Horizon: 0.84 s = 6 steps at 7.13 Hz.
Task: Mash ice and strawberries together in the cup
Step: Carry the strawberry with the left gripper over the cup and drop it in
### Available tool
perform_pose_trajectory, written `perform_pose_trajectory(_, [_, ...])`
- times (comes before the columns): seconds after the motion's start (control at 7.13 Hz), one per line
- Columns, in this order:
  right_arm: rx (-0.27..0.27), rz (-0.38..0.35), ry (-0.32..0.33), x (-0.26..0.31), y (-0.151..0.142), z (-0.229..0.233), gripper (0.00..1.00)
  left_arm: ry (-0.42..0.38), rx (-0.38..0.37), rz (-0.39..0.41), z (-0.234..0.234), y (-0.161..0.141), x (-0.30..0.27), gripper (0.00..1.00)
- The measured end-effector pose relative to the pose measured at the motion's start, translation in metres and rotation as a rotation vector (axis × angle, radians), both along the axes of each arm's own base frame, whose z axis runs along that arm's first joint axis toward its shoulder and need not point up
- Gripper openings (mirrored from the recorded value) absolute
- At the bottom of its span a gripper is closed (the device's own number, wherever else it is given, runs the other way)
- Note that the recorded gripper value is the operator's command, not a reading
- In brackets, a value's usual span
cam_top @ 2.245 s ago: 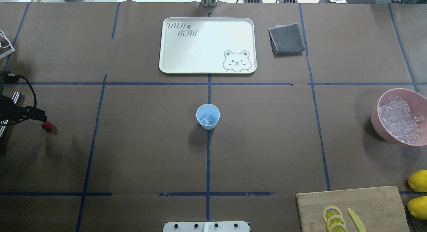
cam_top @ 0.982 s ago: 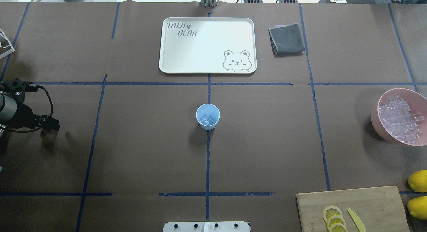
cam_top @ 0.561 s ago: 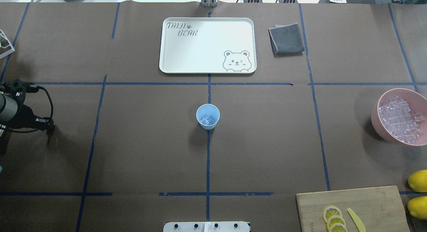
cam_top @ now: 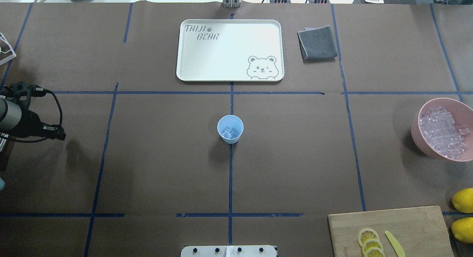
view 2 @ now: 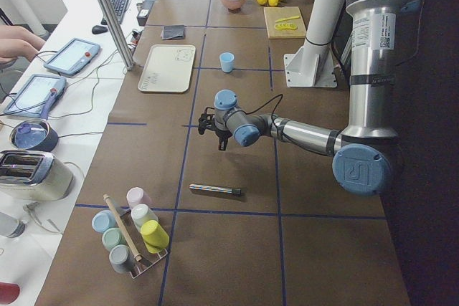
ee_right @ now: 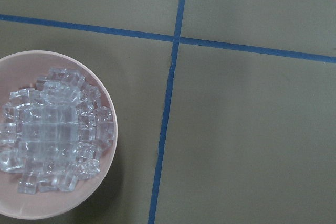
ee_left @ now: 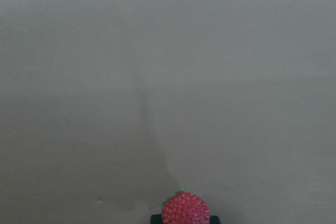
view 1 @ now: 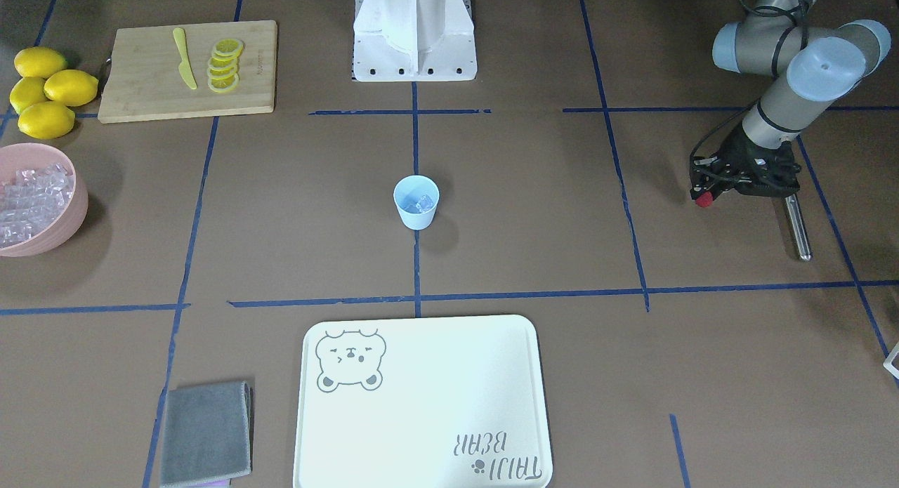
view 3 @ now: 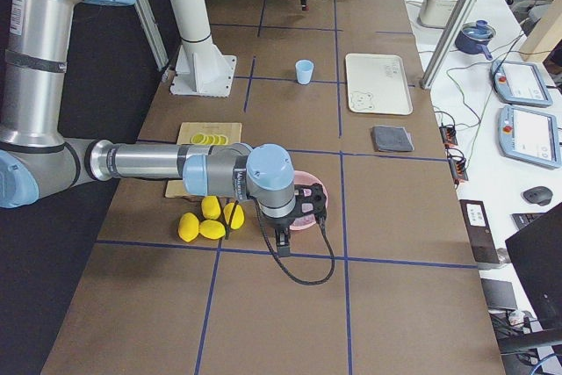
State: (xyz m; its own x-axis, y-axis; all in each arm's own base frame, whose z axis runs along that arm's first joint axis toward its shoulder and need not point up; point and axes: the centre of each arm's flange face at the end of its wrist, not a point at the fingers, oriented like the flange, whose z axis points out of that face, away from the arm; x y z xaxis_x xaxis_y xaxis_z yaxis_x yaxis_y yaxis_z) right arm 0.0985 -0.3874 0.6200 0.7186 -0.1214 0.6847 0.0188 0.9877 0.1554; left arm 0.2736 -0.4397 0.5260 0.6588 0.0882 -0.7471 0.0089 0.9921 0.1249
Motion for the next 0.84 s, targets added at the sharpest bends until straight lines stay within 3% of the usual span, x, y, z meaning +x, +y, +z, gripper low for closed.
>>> perform_pose_trajectory(0.28, [0.0, 0.0, 0.0, 0.0, 0.0, 0.0, 0.99, 0.005, 0.023, -0.025, -0.077, -0.034, 0.026, 0.03])
perform_pose_trajectory(0.56, [-0.003, 0.002, 0.0, 0.0, 0.001, 0.001, 0.99, 0.009, -0.021, -0.054, -0.186, -0.064, 0.065, 0.03])
perform_pose_trajectory(0.84, [-0.006, 0.004, 0.0, 0.0, 0.0, 0.001, 0.99, 0.031, -0.097, -0.077, -0.284, -0.057, 0.121, 0.02])
